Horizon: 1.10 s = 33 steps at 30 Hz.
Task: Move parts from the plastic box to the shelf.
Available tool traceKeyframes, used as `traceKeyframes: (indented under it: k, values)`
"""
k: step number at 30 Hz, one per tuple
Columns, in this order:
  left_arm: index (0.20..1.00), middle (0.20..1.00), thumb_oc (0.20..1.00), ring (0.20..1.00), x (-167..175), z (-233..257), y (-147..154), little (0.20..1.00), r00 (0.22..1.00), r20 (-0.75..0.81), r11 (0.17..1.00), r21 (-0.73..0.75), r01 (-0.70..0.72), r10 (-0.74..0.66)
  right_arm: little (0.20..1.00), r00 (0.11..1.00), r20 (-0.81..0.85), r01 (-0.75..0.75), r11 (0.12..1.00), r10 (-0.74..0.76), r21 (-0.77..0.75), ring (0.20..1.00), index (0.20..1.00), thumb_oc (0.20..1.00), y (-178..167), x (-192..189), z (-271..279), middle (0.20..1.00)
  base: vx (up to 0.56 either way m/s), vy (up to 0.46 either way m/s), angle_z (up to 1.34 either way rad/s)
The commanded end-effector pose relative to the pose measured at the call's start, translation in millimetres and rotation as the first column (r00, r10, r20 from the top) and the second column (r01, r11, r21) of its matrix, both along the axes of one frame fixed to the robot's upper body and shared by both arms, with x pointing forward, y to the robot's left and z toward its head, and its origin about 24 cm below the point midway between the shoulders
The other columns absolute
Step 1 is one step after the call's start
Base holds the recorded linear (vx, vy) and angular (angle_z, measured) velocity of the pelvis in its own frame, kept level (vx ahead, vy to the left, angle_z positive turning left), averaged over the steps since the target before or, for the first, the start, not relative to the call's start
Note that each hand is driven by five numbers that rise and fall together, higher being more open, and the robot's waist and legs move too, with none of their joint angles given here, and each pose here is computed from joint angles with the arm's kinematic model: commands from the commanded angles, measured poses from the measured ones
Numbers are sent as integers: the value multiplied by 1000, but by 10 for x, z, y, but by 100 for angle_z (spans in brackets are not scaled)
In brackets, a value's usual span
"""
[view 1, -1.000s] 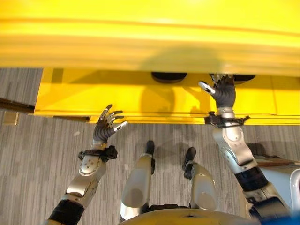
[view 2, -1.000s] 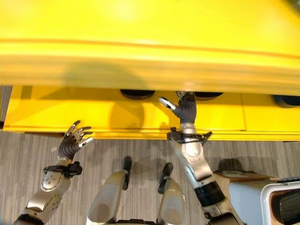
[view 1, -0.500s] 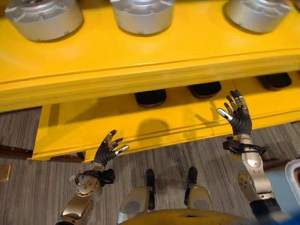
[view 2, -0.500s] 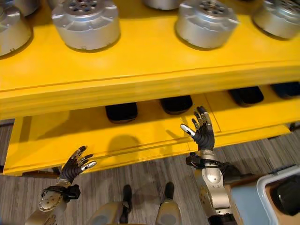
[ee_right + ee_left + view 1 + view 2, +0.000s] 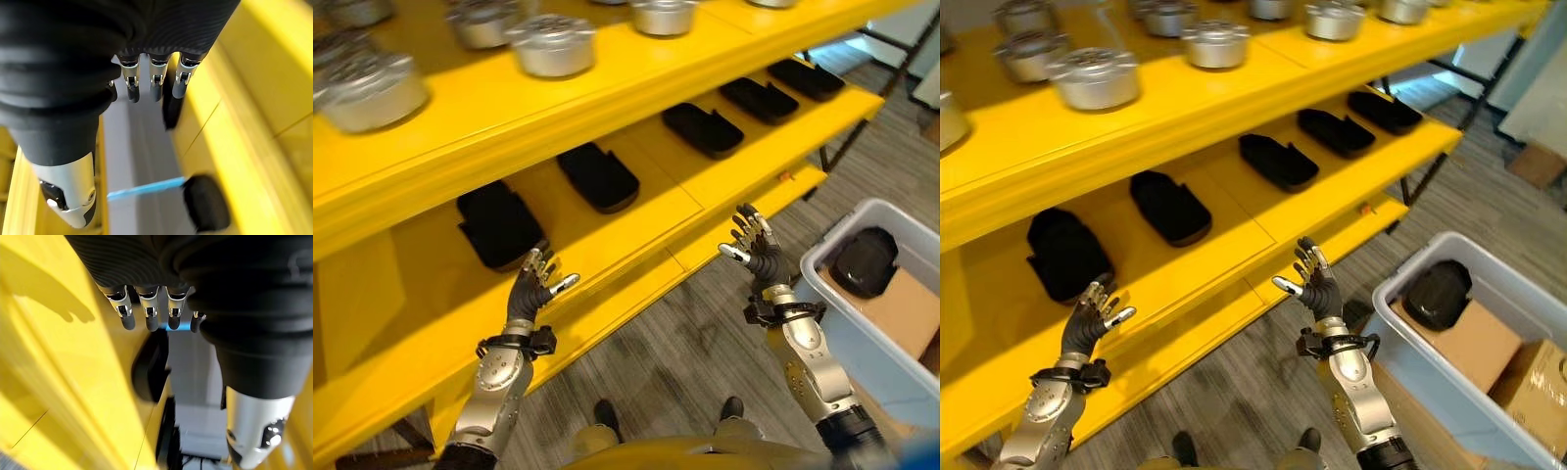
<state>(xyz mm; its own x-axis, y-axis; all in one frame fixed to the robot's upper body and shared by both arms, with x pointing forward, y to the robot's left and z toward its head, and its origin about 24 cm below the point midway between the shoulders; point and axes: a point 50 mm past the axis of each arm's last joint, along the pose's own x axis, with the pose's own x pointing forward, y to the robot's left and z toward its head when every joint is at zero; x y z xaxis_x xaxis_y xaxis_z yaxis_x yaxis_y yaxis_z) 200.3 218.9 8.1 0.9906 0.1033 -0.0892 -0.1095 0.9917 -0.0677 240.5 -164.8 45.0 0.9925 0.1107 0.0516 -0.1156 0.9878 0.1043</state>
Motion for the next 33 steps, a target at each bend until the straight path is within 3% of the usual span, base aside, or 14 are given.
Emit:
traceKeyframes:
  k: [1,16,24,33]
  values:
    - [1000,1000,1000,1000,138,350,179,1000,987,163,997,73,-18,6,1000,987,162,-30,997,19,66,1000,1000,1000,62,89,326,1000,81,-336,-23]
    - [1000,1000,1000,1000,293,270,-114,1000,985,151,996,-2,85,-84,1000,986,165,17,1000,-20,19,1000,1000,1000,-159,0,305,1000,44,-365,-23]
    - [1000,1000,1000,1000,104,264,61,1000,989,145,997,67,33,-43,1000,989,121,-86,996,85,4,1000,1000,1000,-11,44,196,1000,107,-114,-80]
    - [1000,1000,1000,1000,91,213,14,1000,990,123,996,61,67,-74,1000,981,92,-178,981,171,71,1000,1000,1000,100,9,155,1000,159,69,-95]
